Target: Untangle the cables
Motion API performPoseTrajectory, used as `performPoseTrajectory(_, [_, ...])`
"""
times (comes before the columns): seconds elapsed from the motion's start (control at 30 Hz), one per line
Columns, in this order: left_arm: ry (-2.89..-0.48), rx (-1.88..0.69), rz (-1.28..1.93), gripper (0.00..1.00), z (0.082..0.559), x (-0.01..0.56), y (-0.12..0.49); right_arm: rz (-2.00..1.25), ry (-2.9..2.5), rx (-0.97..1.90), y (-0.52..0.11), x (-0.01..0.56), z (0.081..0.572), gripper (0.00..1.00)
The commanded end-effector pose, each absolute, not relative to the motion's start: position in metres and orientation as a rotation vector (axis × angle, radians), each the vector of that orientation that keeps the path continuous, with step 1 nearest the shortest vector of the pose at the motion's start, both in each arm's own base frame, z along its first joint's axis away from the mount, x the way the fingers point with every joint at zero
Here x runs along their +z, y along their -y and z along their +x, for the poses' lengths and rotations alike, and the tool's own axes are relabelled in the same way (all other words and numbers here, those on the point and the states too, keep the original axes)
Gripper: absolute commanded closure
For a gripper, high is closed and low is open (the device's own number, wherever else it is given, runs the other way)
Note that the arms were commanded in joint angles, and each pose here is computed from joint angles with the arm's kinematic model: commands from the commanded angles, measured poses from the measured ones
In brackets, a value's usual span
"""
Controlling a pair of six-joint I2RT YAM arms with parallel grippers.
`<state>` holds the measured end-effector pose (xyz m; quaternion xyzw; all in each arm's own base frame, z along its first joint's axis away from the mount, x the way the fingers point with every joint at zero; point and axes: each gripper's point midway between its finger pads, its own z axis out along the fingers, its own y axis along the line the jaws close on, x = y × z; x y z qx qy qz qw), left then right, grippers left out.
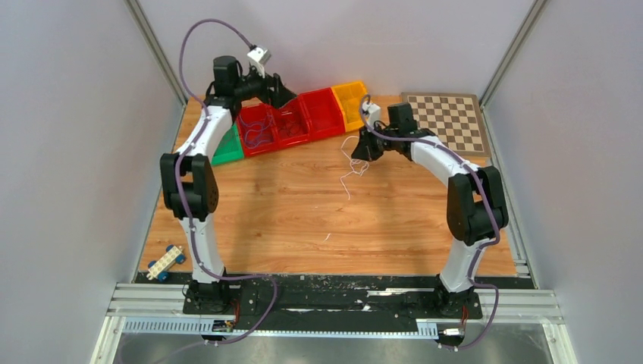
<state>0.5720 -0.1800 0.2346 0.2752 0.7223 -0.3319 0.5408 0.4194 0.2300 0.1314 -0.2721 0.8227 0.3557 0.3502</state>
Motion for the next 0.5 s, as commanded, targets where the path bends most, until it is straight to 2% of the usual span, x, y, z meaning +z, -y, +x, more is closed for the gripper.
performPoseTrajectory(0.0, [-1.591, -0.689, 0.803, 0.0, 0.523, 0.316, 0.172, -1.017, -2.194, 0.684, -0.234, 0.104, 0.411, 0.98])
performPoseTrajectory(0.03, [-1.613, -0.691, 0.808, 0.0, 0.517, 0.311, 0.17, -1.03, -2.212, 0.668, -0.236, 0.1, 0.414, 0.92])
performPoseTrajectory(0.1, [-1.602, -0.679, 0.801, 0.0, 0.506, 0.324, 0.165, -1.033, -2.249, 0.639, -0.238, 0.091, 0.418, 0.65])
performPoseTrajectory(0.17, [-1.62, -0.689, 0.771, 0.0, 0.493, 0.327, 0.159, -1.019, -2.288, 0.604, -0.235, 0.084, 0.424, 0.48])
performPoseTrajectory(0.4, [-1.617, -0.675, 0.691, 0.0, 0.455, 0.355, 0.139, -0.98, -2.351, 0.444, -0.213, 0.079, 0.432, 0.08])
performPoseTrajectory(0.47, [-1.618, -0.663, 0.686, 0.0, 0.446, 0.355, 0.135, -0.943, -2.393, 0.487, -0.215, 0.079, 0.425, 0.01])
